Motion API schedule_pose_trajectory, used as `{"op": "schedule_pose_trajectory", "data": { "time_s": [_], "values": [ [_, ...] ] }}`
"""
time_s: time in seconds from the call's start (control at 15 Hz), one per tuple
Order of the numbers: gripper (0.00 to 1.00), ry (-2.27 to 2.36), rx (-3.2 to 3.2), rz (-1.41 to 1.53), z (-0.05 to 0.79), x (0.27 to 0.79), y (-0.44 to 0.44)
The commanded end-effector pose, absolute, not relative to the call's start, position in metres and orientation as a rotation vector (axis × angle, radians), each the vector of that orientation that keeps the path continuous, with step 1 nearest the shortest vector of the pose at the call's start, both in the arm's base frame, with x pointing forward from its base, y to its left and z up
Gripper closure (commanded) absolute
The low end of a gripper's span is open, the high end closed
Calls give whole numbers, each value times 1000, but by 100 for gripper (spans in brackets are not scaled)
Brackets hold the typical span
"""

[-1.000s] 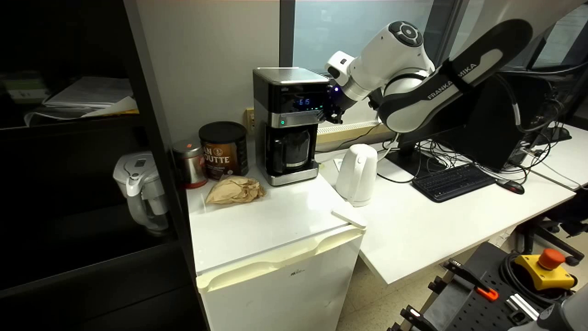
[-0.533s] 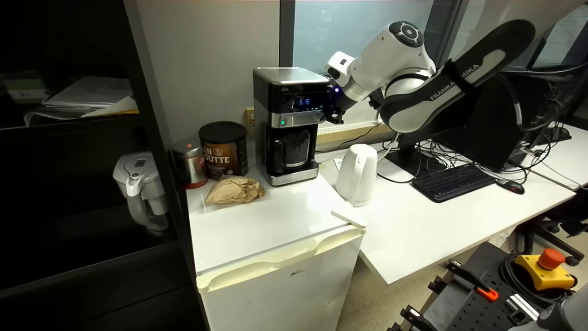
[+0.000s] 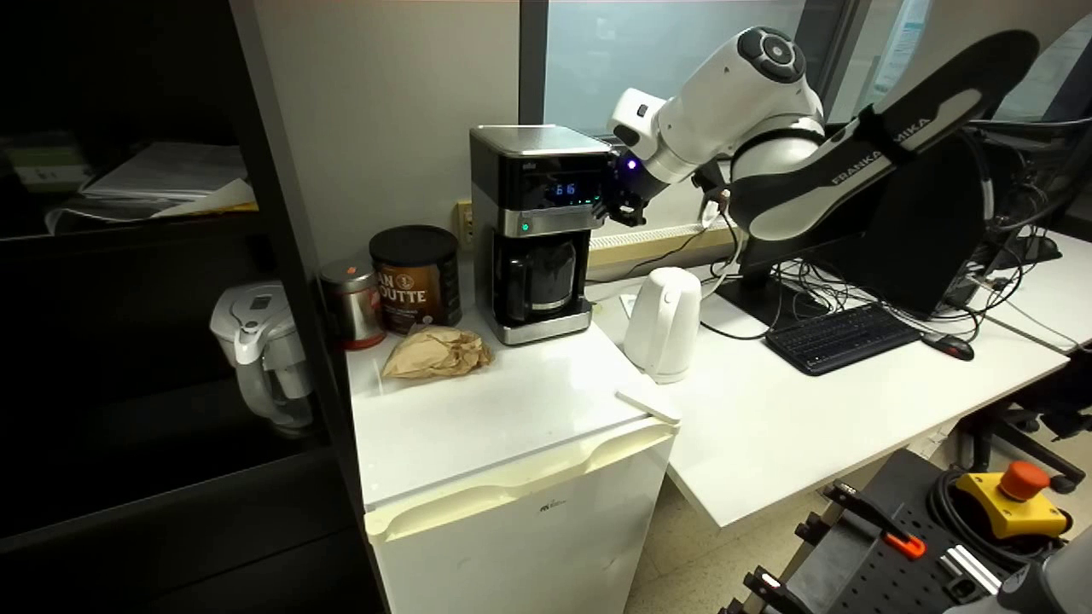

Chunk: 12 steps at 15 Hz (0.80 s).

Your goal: Press a button on the coffeemaker.

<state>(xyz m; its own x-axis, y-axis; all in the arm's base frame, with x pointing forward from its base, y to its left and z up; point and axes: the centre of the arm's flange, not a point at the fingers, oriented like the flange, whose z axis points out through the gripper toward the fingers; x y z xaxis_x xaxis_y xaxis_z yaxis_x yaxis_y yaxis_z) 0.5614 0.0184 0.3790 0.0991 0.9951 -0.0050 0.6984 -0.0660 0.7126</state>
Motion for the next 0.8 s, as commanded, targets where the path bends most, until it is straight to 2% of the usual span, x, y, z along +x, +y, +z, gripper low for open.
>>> {"op": "schedule_pose_trajectory", "data": {
  "time_s": [0.0, 0.73],
  "values": [
    [97, 1649, 1779, 690, 372, 531, 28],
    [97, 1631, 1821, 694, 354, 475, 38]
  ]
}}
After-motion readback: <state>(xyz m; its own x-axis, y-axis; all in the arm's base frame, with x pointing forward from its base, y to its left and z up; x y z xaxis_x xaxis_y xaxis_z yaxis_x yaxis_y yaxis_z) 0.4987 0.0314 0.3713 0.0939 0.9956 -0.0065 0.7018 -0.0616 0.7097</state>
